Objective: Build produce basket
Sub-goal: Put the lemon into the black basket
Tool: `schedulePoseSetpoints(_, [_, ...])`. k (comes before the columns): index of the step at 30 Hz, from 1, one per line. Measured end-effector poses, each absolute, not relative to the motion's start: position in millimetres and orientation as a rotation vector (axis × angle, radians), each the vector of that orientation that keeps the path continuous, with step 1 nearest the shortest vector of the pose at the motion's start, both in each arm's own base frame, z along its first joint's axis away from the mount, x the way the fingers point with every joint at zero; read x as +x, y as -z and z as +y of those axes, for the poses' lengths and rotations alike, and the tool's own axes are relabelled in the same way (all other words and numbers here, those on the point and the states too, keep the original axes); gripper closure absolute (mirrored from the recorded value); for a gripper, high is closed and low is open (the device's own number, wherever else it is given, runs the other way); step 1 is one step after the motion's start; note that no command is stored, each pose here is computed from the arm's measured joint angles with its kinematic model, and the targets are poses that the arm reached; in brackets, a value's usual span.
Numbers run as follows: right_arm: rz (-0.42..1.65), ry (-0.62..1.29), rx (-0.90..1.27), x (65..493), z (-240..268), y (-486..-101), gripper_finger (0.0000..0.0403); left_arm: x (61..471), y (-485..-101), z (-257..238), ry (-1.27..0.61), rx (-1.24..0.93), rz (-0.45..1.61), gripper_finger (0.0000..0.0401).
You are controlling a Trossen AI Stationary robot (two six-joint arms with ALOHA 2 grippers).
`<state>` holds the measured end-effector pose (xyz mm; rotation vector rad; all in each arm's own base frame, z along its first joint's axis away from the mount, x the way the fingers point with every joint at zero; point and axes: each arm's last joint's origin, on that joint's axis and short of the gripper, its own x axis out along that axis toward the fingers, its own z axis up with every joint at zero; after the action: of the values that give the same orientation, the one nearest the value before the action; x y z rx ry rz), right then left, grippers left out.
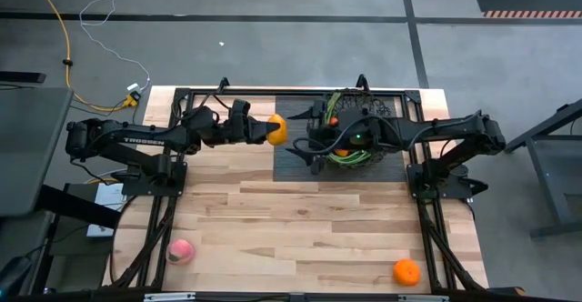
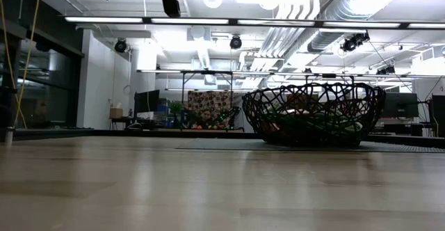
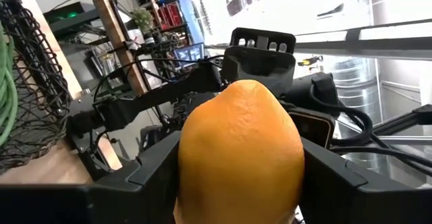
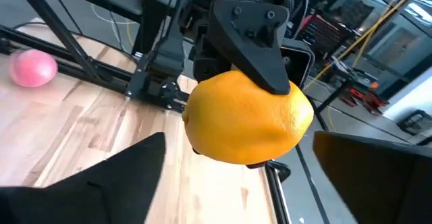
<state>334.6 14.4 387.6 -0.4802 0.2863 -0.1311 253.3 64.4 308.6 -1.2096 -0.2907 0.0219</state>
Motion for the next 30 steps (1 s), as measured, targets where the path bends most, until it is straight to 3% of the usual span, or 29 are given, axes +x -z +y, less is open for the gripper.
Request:
schedulePoseSetpoints(3, [0.279, 0.132, -0.484, 334, 20, -388, 0.0009, 253, -309, 64, -0.020, -1.229, -0.292, 0.0178])
schedulePoseSetpoints(9, [0.269, 0.145, -0.449, 334, 23, -389, 0.0031, 253, -309, 64, -0.015, -1.269, -0.296, 0.0178])
schedulePoseSetpoints(13, [0.259, 0.149, -0.363, 334, 22, -389, 0.0033, 252, -314, 64, 0.019, -1.253, -0.339, 0.0178])
schedulePoseSetpoints(20, [0.191, 0.187, -0.399, 337, 13, -396, 0.0034, 253, -314, 61, 0.036, -1.262, -0.338, 0.0178])
schedulePoseSetpoints(30, [0.190, 0.061, -0.386, 342, 9, -391, 0.0034, 254, -314, 58, 0.045, -1.264, -0.329, 0.0178])
